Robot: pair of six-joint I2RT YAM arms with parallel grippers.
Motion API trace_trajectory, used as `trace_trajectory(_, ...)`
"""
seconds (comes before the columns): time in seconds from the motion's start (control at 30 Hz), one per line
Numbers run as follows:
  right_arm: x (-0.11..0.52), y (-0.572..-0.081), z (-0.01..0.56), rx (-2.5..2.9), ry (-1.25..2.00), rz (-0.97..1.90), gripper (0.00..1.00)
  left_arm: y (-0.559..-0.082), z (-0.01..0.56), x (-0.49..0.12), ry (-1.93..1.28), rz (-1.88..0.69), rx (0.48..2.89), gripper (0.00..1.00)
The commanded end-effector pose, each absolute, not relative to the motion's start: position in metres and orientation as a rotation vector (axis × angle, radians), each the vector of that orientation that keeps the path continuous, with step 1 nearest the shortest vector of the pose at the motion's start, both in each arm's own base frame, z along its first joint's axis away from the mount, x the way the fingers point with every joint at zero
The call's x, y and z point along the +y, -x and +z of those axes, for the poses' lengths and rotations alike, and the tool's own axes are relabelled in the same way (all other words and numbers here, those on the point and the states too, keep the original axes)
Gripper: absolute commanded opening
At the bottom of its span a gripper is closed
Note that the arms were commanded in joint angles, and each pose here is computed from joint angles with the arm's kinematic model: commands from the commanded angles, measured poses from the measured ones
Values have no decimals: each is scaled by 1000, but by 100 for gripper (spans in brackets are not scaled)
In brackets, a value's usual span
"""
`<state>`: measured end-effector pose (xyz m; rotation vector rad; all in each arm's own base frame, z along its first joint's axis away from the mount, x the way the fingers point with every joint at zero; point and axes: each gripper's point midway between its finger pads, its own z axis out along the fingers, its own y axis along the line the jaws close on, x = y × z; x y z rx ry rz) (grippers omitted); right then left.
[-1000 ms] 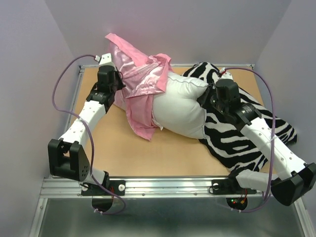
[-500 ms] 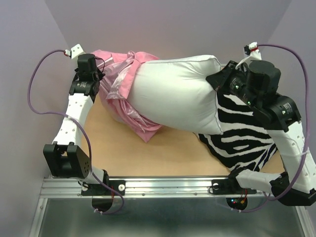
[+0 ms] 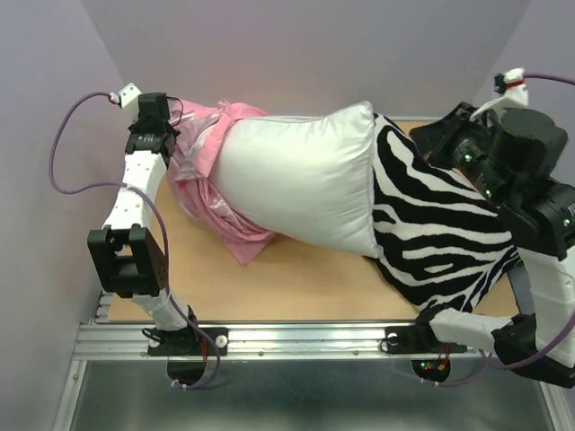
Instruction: Remove the pillowcase from the pillow
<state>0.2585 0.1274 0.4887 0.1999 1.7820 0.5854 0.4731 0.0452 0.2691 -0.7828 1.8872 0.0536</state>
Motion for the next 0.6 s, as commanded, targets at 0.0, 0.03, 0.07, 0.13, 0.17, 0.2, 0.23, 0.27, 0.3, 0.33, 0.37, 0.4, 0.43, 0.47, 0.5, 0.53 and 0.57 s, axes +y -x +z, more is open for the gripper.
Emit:
trace_trajectory(0.0,69,-227,560,1499,-329,517,1,-456,288,154,1015,445,1703,0)
trace_trajectory(0.03,67,-228,557,1505,-336,501,0,-456,292,155,1014,461,1697,0)
trace_trajectory(0.07,67,-229,554,1511,-333,496,0,-456,302,156,1016,470,1676,0)
trace_trajectory(0.13,74,-238,539,1559,-304,472,1,-455,311,149,956,505,1686,0)
trace_trajectory(0.17,88,-248,517,1633,-254,476,0,-456,314,147,934,522,1682,0)
trace_trajectory(0.2,99,-254,504,1671,-215,488,0,-460,315,137,905,515,1689,0)
trace_trajectory(0.23,118,-254,493,1708,-139,554,1,-460,310,136,887,524,1710,0)
trace_trajectory(0.27,133,-262,456,1796,-89,570,2,-466,305,128,852,479,1740,0)
trace_trajectory(0.3,147,-265,454,1778,-41,629,5,-468,299,124,831,465,1763,0)
trace_trajectory(0.33,167,-264,420,1862,33,697,11,-470,287,120,816,446,1798,0)
trace_trajectory(0.37,177,-263,409,1883,74,736,16,-472,281,115,798,434,1819,0)
trace_trajectory(0.4,186,-268,401,1880,104,765,22,-474,274,108,779,419,1841,0)
trace_trajectory(0.43,195,-267,390,1898,142,798,28,-473,263,104,768,421,1870,0)
trace_trajectory(0.47,201,-271,380,1913,164,807,34,-474,256,99,755,398,1893,0)
trace_trajectory(0.5,207,-277,359,1934,179,806,47,-475,250,93,742,376,1912,0)
trace_trajectory(0.53,210,-279,352,1933,189,807,53,-476,248,87,728,355,1921,0)
trace_trajectory(0.57,218,-280,341,1941,216,820,65,-473,240,83,721,343,1940,13)
